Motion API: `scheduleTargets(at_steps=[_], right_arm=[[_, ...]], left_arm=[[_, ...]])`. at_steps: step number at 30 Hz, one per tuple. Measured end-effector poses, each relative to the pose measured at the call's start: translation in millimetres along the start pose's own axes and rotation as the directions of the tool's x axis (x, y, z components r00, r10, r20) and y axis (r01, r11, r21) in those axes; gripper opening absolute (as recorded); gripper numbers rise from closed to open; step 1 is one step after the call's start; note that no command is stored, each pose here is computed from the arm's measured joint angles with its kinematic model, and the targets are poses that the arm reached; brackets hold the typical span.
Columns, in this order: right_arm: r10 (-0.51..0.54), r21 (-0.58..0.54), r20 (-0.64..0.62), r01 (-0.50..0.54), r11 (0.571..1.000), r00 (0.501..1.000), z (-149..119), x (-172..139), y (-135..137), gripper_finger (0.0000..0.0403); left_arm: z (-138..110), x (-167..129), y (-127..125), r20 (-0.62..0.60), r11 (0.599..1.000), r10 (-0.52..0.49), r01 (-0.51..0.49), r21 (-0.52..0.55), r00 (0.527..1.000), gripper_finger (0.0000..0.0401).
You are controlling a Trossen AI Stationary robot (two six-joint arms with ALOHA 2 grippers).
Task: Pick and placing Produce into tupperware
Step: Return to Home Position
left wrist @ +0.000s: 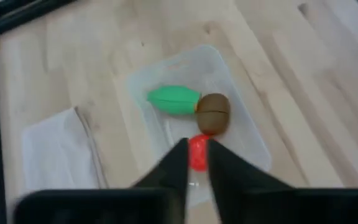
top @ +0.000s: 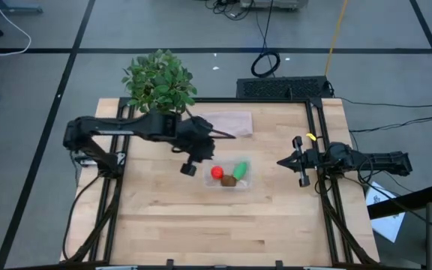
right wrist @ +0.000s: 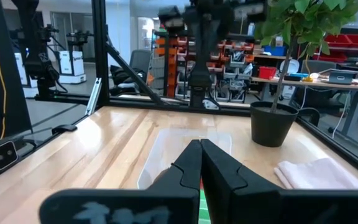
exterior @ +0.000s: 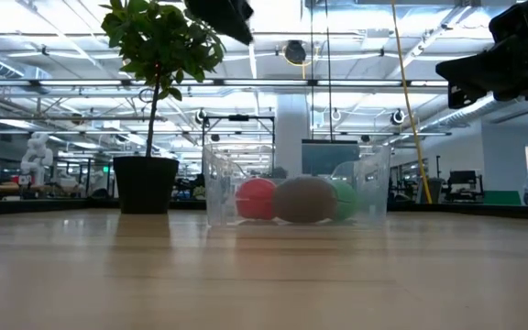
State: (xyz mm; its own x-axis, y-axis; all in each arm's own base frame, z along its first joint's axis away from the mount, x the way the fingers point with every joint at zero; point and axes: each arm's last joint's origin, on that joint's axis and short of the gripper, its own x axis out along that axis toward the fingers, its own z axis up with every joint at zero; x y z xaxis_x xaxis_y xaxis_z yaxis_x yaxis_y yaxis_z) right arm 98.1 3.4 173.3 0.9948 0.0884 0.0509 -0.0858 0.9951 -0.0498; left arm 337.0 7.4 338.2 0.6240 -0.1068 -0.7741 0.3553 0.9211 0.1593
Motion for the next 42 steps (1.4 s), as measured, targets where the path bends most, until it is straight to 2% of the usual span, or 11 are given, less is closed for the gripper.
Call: scheduleTargets(at_steps=[1,3,17,23,31,35,42], right_arm=[[0.000,0.000,-0.003,0.000,1.000,1.000,-0.3,0.0,0.0,0.0000],[0.000,0.000,-0.003,0.000,1.000,1.000,-0.3,0.1,0.0,0.0000],[0.000,0.000,0.001,0.000,1.000,1.000,0.2,0.3,0.0,0.0000],[0.000,0.000,0.001,0.000,1.000,1.000,0.1,0.3,0.0,0.0000],[0.000,0.000,0.001,0.000,1.000,1.000,0.1,0.3,0.0,0.0000],[0.000,0.000,0.001,0.000,1.000,1.000,0.1,0.3,0.0,0.0000],[0.000,0.000,0.001,0.000,1.000,1.000,0.2,0.3,0.0,0.0000]], left_arm=[[-1.1,-6.9,-1.6,0.000,1.000,-0.003,0.003,-0.005,1.000,0.0035],[-2.7,-16.4,-4.4,-0.001,1.000,-0.009,0.009,-0.026,1.000,0.0012],[2.6,-89.9,-32.3,0.204,0.998,0.034,-0.045,0.046,0.978,0.0002],[1.3,-114.9,-45.3,0.247,0.989,0.117,-0.135,0.056,0.962,0.0001],[-6.8,-148.4,-60.2,0.293,0.974,0.216,-0.226,0.002,0.931,0.0002],[-18.9,-163.1,-63.9,0.254,0.961,0.274,-0.272,-0.043,0.928,0.0001],[-37.5,-194.0,-65.2,0.301,0.956,0.294,-0.284,-0.078,0.907,0.0002]])
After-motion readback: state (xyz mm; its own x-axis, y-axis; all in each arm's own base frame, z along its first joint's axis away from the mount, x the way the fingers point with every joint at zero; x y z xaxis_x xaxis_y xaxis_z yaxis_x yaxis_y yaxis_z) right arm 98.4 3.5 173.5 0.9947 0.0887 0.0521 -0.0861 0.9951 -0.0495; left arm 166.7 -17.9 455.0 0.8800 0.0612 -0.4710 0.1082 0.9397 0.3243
